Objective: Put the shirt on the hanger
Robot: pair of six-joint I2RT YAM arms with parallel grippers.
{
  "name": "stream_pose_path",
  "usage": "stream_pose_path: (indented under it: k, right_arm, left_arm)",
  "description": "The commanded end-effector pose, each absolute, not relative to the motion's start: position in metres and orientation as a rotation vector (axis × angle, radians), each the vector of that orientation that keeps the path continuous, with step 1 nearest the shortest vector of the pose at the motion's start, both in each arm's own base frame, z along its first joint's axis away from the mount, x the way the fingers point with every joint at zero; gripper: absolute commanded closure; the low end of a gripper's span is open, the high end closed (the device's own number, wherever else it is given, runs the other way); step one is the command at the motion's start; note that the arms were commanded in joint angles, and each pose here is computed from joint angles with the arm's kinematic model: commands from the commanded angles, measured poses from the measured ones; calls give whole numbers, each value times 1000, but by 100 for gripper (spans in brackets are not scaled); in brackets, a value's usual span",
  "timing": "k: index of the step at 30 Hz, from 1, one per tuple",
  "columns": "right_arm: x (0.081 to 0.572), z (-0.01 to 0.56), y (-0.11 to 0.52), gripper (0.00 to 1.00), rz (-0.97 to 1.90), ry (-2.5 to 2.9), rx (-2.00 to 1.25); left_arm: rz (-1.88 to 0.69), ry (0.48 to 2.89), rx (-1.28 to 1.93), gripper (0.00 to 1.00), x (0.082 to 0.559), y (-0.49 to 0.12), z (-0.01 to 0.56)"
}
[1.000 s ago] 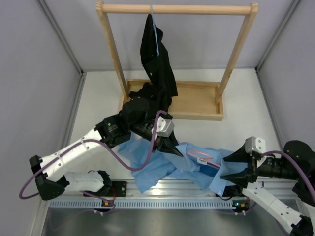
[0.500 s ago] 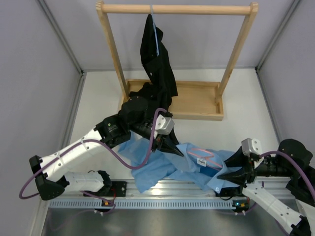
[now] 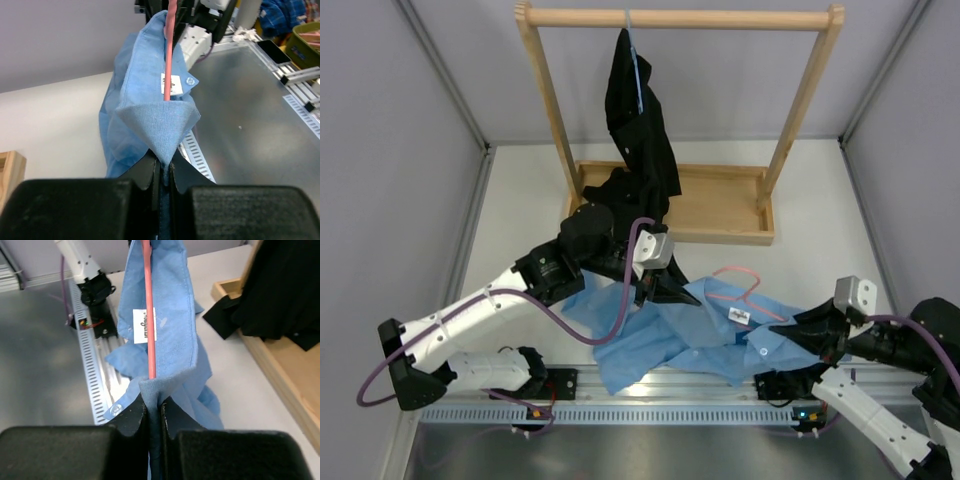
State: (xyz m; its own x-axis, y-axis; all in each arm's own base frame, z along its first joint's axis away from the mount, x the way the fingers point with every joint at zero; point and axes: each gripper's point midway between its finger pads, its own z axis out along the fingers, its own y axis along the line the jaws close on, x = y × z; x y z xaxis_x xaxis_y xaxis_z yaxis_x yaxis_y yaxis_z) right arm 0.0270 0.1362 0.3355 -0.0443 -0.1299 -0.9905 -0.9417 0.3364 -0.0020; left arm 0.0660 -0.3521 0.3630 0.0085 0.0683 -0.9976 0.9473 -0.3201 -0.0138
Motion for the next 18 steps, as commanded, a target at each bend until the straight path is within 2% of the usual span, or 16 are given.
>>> stream_pose_path:
  k: [1,3,5,8,9,11,13,18]
  right_arm:
    - [35,384,109,100,761,1300,-839]
    - [37,390,103,100,745,1271,-791]
    - [33,399,100,100,743,1219,-769]
    - [32,405,97,100,733,1185,-751]
    - [32,406,95,100,727,1182,-746]
    - [36,410,91,100,701,1186,-720]
    - [42,411,88,100,675,1209,-700]
    - [51,430,60,100,551,1249,-599]
  left_arm:
    - [-1340,1029,1374,97,77,-347,391]
    - [-1334,1062,1333,91,83,-350,390]
    - [-1327,1107,1291,80,91,-353,389]
    - [-1339,1099,1244,72,95,-357,397]
    - [-1342,1098,1230,59,96,-358,399]
    - [-1353,1101,1196,41,99,-359,405]
    - [-1338,1118,1144,2,105,-359,411]
    - [-1217,1194,901,2,135,-339,444]
